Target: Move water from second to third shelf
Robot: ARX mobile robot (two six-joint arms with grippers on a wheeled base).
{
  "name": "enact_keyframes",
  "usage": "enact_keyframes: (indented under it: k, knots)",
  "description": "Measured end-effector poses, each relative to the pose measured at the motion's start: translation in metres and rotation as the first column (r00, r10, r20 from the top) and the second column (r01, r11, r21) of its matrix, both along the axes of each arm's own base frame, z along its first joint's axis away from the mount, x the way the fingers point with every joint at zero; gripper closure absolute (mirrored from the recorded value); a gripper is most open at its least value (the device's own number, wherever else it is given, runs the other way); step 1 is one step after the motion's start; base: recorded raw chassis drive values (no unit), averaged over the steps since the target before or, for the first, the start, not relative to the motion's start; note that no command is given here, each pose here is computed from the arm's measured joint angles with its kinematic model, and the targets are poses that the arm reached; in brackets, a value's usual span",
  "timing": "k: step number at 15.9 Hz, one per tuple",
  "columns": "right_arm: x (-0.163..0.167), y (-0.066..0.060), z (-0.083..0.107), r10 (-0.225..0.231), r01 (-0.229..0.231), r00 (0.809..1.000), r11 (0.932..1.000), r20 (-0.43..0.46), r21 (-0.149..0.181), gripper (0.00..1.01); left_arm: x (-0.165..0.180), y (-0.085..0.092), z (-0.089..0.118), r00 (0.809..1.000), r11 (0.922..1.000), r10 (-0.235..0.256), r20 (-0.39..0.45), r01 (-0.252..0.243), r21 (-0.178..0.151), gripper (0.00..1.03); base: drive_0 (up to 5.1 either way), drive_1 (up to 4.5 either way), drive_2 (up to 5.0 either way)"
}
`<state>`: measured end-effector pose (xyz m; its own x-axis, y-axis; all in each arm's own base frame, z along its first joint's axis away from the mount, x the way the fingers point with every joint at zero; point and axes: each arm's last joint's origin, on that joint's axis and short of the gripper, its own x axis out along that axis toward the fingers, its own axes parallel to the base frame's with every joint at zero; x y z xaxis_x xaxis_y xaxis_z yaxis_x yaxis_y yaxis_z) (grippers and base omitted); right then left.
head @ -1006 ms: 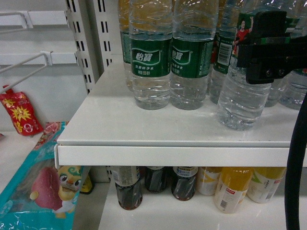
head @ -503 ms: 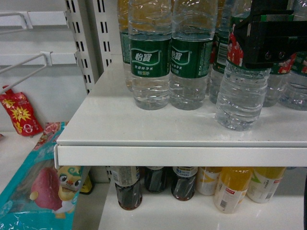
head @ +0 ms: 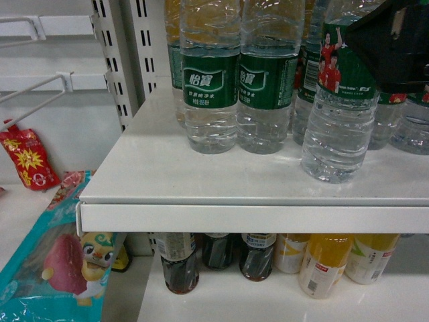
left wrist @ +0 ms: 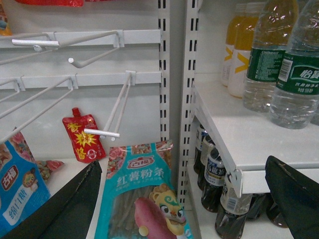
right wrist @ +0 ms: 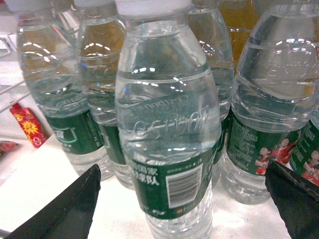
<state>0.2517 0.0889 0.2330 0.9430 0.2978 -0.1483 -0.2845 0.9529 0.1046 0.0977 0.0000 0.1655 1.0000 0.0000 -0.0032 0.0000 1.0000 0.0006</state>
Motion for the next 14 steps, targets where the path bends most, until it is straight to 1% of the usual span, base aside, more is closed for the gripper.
enact_keyframes:
  k: [1,2,5,6,7,8,9,10,11,12,13,14]
  knots:
    - [-0.005,-0.003,0.001,0.01,-0.01,1.0,0.9999,-0.003,0.003,0.03,0.0,0.0,0.0,1.0,1.0,0.0,0.0,0.0,0.0,0.05,0.0,0.0,0.0]
    - [-0.011,-0.005,0.001,0.009,-0.009,1.0,0.9999,-0.006,0.006,0.03,0.0,0.0,0.0,1.0,1.0,0.0,0.0,0.0,0.0,0.05,0.0,0.0,0.0]
    - [-0.037,-0.02,0.002,-0.011,0.01,1.0,0.9994,0.005,0.034,0.03,0.0,0.0,0.0,1.0,1.0,0.0,0.0,0.0,0.0,0.05,0.0,0.0,0.0]
    - [-0.05,-0.027,0.002,-0.026,0.025,1.0,0.9988,0.016,0.042,0.03,0.0,0.0,0.0,1.0,1.0,0.0,0.0,0.0,0.0,0.05,0.0,0.0,0.0]
    - [-0.063,-0.033,0.001,-0.079,0.075,0.995,0.9956,0.065,0.055,0.06,0.0,0.0,0.0,1.0,1.0,0.0,0.0,0.0,0.0,0.05,0.0,0.0,0.0]
    - [-0.08,-0.045,-0.004,-0.225,0.225,0.965,0.9743,0.138,0.015,0.2,0.0,0.0,0.0,1.0,1.0,0.0,0.0,0.0,0.0,0.05,0.0,0.0,0.0]
    - [-0.096,-0.06,-0.018,-0.282,0.288,0.95,0.9572,0.133,-0.028,0.33,0.0,0.0,0.0,1.0,1.0,0.0,0.0,0.0,0.0,0.05,0.0,0.0,0.0]
    - [-0.109,-0.073,-0.034,-0.297,0.306,0.943,0.9512,0.148,-0.04,0.48,0.0,0.0,0.0,1.0,1.0,0.0,0.0,0.0,0.0,0.05,0.0,0.0,0.0]
    - [-0.112,-0.087,-0.043,-0.294,0.305,0.936,0.9517,0.192,-0.032,0.63,0.0,0.0,0.0,1.0,1.0,0.0,0.0,0.0,0.0,0.05,0.0,0.0,0.0]
    - [-0.115,-0.09,-0.053,-0.311,0.321,0.938,0.9457,0.155,-0.048,0.77,0.0,0.0,0.0,1.0,1.0,0.0,0.0,0.0,0.0,0.05,0.0,0.0,0.0]
    - [-0.118,-0.09,-0.058,-0.291,0.301,0.946,0.9519,0.146,-0.056,0.87,0.0,0.0,0.0,1.0,1.0,0.0,0.0,0.0,0.0,0.05,0.0,0.0,0.0]
    - [-0.12,-0.089,-0.058,-0.286,0.297,0.946,0.9532,0.154,-0.055,0.98,0.0,0.0,0.0,1.0,1.0,0.0,0.0,0.0,0.0,0.05,0.0,0.0,0.0]
